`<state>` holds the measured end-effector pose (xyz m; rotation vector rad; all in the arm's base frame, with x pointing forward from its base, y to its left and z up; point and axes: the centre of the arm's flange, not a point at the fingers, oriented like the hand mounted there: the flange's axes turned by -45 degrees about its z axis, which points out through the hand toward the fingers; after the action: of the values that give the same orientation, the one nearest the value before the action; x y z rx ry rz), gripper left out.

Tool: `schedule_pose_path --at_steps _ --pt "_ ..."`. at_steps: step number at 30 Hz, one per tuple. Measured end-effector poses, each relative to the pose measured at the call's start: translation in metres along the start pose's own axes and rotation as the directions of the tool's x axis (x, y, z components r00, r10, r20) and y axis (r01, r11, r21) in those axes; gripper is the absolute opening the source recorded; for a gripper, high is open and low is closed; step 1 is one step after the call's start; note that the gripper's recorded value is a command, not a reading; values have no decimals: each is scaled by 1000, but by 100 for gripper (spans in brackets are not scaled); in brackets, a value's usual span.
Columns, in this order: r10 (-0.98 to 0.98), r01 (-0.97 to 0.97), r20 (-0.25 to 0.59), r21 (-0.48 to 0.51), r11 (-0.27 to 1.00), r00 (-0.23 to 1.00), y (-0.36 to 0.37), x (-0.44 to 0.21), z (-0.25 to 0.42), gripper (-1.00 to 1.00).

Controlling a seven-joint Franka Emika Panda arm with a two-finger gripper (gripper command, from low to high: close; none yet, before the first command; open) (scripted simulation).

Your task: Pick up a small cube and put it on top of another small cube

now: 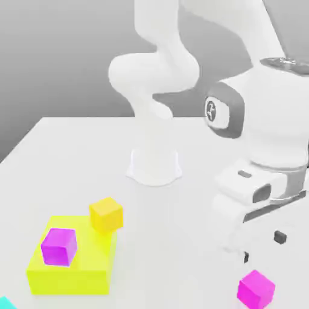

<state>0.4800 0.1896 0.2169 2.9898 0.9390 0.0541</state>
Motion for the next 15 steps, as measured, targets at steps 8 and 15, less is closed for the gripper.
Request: schedule_pose_path --at_steps 8,15 --pt "-28 27 30 18 999 999 -12 -5 83 -100" --pt "-28 27 30 19 999 999 -12 -4 64 -100"
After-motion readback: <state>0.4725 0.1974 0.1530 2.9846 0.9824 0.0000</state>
